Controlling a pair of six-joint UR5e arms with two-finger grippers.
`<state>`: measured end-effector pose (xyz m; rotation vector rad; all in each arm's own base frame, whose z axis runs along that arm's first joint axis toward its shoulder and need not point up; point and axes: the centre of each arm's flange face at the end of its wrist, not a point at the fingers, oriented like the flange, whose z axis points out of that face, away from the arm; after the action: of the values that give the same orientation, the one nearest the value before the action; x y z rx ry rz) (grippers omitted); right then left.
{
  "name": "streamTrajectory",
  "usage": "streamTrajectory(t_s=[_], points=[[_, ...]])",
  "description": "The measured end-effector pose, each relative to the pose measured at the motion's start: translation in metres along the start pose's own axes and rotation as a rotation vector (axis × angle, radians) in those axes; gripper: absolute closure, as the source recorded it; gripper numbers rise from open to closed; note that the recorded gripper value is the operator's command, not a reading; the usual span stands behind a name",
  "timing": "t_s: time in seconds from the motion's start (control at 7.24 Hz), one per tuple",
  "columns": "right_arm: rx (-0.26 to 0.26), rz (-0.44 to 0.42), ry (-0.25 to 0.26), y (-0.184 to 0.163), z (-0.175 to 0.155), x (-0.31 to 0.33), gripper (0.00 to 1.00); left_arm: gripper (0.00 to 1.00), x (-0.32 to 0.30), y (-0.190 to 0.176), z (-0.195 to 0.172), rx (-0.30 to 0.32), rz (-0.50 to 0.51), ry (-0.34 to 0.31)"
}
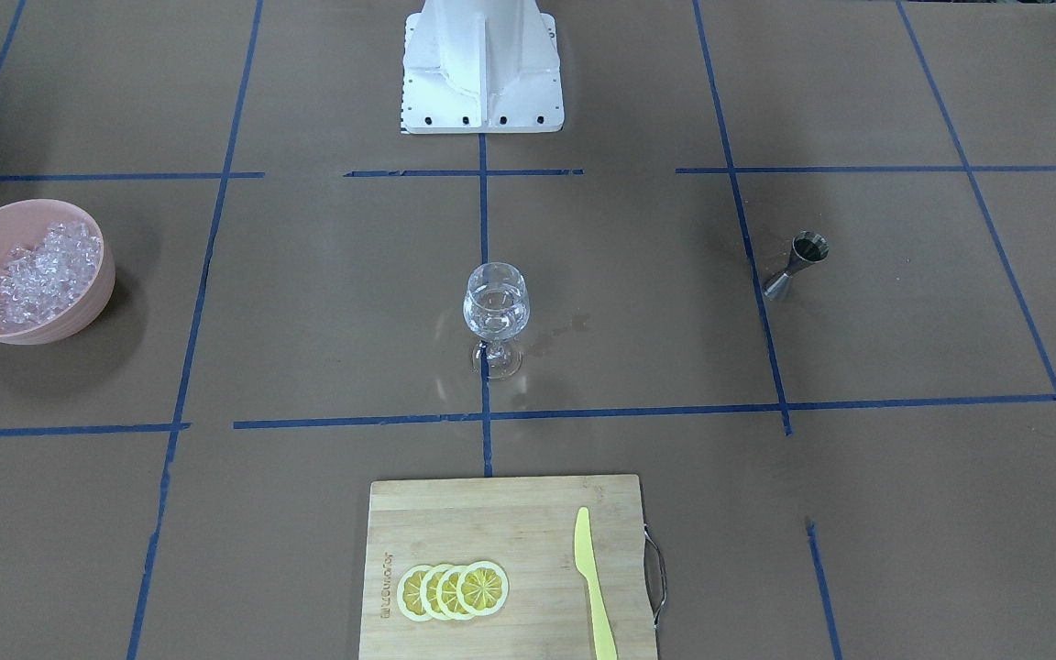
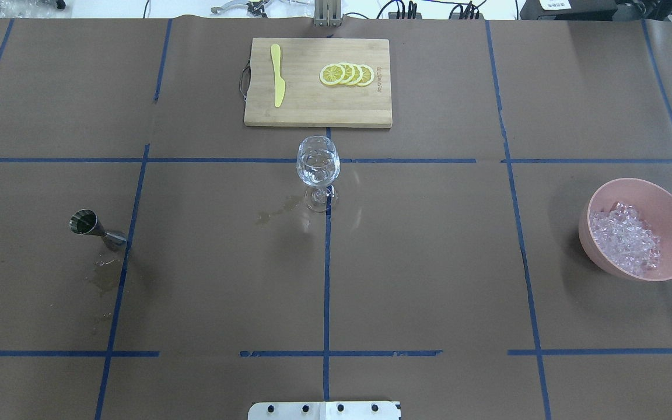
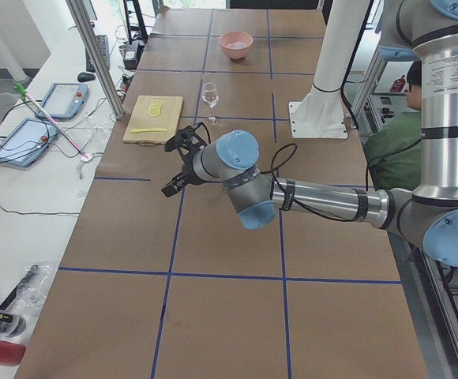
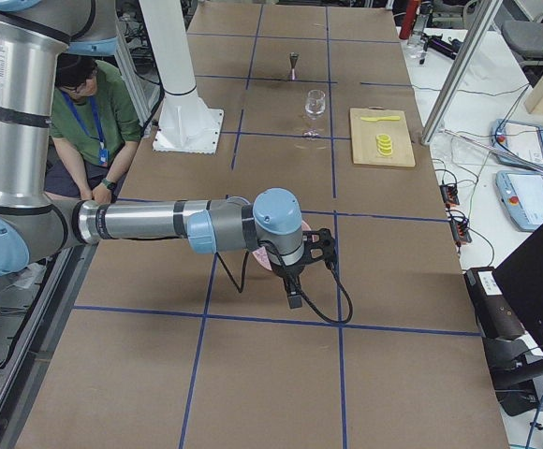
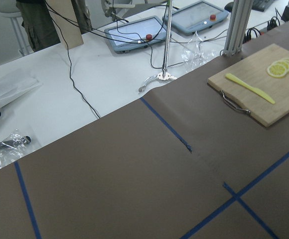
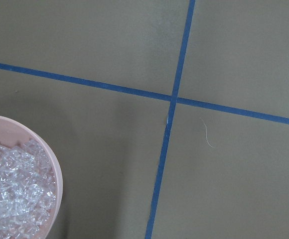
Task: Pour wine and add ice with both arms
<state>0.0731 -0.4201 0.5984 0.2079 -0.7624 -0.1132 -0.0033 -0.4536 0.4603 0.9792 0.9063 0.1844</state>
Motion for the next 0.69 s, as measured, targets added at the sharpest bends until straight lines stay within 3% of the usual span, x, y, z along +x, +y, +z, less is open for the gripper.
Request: streamTrajectory(t_s=[0.41,0.69], points=[[-0.005,0.006,-0.002,0.005,0.001,0.001,0.00,0.00,0.071,0.030,0.058,0.162,-0.122,-0.006],[-0.005,0.006,-0.003,0.006,0.002,0.002,0.00,0.00,0.104,0.068,0.069,0.259,-0.167,-0.034]])
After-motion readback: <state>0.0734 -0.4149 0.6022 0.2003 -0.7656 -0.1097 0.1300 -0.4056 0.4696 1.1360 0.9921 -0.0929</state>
